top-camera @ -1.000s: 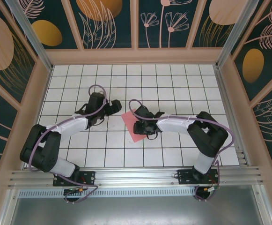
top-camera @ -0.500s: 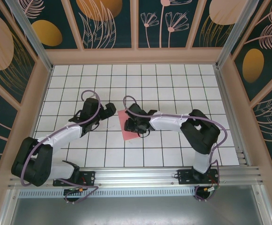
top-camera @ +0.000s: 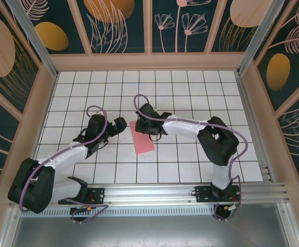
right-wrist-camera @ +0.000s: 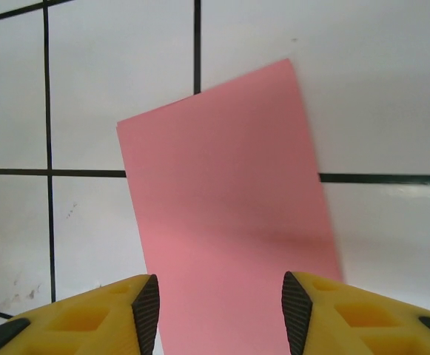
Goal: Fold a paper plane with a square sheet of paper (pick it up from the middle)
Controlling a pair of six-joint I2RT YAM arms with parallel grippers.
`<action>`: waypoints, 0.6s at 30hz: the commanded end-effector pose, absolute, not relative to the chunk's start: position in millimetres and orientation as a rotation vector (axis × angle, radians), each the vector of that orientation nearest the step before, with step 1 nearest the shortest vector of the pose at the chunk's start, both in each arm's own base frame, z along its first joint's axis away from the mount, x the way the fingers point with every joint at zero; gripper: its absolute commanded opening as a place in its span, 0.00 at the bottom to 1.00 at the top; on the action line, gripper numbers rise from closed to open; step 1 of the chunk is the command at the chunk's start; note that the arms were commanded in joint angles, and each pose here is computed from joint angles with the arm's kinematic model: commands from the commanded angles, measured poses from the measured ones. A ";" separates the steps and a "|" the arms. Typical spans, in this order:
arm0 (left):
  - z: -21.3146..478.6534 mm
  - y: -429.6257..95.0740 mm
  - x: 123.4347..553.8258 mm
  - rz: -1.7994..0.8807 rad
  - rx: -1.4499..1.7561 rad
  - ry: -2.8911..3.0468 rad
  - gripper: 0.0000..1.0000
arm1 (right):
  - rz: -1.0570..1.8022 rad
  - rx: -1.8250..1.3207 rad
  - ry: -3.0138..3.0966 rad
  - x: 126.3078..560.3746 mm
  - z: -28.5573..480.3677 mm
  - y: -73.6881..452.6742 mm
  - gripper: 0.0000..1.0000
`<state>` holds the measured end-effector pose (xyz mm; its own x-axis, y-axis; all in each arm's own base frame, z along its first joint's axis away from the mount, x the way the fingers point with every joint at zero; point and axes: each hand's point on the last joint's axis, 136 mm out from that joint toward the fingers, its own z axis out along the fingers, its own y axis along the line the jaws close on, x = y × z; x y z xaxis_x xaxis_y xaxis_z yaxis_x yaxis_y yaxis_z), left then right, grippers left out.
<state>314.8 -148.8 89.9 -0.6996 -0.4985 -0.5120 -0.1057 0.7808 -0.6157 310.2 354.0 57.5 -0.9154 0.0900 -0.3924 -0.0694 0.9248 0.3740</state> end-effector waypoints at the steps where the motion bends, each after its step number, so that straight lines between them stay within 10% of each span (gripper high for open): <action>1: 100.5 -157.1 316.8 -0.846 -0.440 2.207 0.99 | 0.545 -0.053 2.709 317.9 39.1 362.6 0.50; 18: 89.3 -161.1 301.8 -0.865 -0.399 2.279 0.99 | 0.299 0.346 2.692 342.3 -1.7 312.2 0.46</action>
